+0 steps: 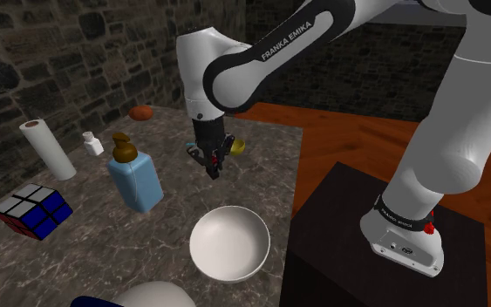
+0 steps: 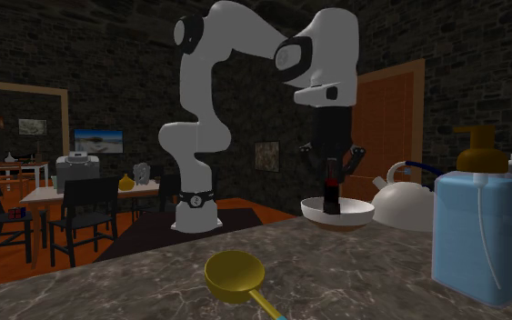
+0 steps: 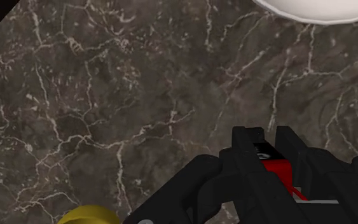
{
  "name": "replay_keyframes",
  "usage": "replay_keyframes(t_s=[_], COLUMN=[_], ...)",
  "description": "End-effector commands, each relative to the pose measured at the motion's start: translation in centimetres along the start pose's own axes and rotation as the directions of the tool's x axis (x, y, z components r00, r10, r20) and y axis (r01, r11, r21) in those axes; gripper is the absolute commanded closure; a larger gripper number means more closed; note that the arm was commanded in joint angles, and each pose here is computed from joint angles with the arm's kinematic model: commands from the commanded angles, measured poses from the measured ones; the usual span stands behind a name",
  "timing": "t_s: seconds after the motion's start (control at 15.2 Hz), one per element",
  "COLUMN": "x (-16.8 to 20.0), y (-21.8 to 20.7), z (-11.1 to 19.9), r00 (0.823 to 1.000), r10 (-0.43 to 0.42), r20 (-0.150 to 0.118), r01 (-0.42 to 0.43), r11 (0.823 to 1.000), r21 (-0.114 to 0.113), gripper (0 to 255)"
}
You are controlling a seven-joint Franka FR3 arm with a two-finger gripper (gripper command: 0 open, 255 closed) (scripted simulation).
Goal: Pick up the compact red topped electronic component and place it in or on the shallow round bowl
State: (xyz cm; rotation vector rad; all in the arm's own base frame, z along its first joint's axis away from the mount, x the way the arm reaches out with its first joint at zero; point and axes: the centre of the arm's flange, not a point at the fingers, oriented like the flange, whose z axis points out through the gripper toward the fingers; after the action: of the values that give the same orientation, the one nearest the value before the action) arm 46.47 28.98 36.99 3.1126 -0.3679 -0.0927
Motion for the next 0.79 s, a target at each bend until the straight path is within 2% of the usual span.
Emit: replay_keyframes(t_s=[0.0,0.46,0.73], x=[-0.2,-0.4,-5.3], y=[0.1,0.1,-1.8], z=[-1.0,-4.6,-4.5], r00=[1.000,1.000,1.000], r10=[0.000,0.000,0.000], r20=[0.000,0.000,0.000], r01=[0.000,0.000,0.000], r11=[1.000,1.000,1.000], r21=[0.000,0.000,0.000], gripper=[255,255,255])
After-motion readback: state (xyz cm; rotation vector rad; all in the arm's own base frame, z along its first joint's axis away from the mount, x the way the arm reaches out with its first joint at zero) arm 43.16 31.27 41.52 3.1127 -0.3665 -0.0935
